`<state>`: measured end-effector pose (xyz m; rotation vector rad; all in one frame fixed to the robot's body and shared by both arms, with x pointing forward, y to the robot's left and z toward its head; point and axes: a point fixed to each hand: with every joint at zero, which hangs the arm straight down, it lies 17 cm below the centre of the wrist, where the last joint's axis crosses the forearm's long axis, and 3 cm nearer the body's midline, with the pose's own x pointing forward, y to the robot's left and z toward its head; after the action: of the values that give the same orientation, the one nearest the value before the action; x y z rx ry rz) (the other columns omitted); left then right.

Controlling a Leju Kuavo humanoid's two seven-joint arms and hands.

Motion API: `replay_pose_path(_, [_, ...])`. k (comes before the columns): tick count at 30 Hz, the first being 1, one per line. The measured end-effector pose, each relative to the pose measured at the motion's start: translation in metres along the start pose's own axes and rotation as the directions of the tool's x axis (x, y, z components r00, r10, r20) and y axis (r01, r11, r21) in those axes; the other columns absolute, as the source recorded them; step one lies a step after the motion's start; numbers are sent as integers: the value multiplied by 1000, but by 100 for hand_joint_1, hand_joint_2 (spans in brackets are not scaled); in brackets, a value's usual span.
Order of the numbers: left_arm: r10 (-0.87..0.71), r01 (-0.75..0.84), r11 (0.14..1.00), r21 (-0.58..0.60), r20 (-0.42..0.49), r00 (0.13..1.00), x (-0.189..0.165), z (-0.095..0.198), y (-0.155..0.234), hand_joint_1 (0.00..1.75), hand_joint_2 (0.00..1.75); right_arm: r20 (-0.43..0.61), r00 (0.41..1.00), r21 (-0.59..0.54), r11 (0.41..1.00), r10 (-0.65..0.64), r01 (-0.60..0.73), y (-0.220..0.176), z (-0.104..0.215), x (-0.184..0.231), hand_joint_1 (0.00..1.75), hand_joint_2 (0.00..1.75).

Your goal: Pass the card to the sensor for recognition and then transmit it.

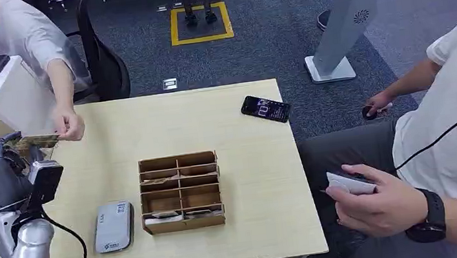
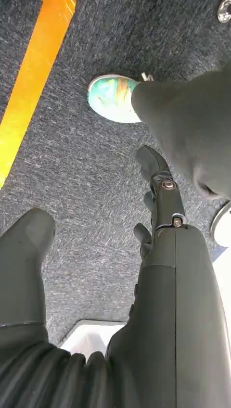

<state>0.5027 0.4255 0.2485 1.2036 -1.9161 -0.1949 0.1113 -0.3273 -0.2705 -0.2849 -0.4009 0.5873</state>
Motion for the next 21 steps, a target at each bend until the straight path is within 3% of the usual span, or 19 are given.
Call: replay_pose_path(21, [36,-40,998,-58,-75,997,-9,-2,-11,0,175,0,1000,-5,1000,0,0,1,0,0,0,175])
